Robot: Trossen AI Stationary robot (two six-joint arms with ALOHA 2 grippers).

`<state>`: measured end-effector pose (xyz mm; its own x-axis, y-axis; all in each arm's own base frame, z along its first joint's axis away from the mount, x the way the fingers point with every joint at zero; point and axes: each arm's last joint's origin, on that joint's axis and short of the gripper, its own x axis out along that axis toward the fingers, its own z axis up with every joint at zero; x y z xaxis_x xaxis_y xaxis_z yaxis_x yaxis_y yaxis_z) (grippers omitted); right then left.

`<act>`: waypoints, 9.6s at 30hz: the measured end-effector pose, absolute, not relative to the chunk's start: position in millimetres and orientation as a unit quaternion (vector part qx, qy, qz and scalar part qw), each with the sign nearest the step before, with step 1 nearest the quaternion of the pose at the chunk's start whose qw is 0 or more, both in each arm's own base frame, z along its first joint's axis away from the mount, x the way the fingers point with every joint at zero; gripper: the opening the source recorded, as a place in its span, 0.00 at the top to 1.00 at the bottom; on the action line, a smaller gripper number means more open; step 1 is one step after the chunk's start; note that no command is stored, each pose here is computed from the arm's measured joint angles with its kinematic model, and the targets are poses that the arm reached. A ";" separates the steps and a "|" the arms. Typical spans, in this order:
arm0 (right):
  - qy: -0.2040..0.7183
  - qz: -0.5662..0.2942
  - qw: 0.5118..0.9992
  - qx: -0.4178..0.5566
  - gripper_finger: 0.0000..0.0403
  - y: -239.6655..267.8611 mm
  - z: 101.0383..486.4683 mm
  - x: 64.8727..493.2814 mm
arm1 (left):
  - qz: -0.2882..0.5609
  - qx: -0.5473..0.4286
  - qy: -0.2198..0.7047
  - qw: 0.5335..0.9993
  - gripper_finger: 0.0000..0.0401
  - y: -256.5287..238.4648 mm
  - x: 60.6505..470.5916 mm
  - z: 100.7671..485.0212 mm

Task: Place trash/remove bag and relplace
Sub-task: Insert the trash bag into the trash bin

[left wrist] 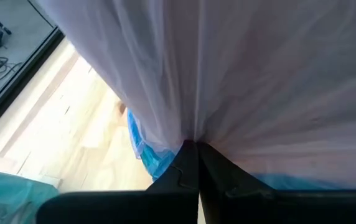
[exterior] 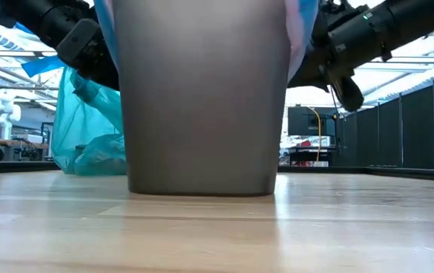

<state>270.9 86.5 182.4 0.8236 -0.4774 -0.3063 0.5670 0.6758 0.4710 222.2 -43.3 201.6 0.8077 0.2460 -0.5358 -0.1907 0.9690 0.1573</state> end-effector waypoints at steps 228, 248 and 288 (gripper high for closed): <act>0.456 0.171 0.791 -0.371 1.00 74.1 333.4 432.1 | 0.107 -0.028 0.173 0.979 1.00 -156.5 207.3 168.0; 0.474 0.173 0.809 -0.301 1.00 83.6 346.2 427.9 | 0.107 -0.029 0.173 0.979 1.00 -156.1 207.6 168.1; 0.548 0.177 0.776 -0.255 1.00 60.7 230.3 444.2 | 0.109 -0.027 0.186 0.976 1.00 -156.0 205.2 165.0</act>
<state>444.2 60.7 230.3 0.3357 -0.0048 -0.9420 -0.5551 0.8069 -0.2019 205.2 -156.0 165.0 0.9072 0.2020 -0.3691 -0.2220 0.9750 -0.0121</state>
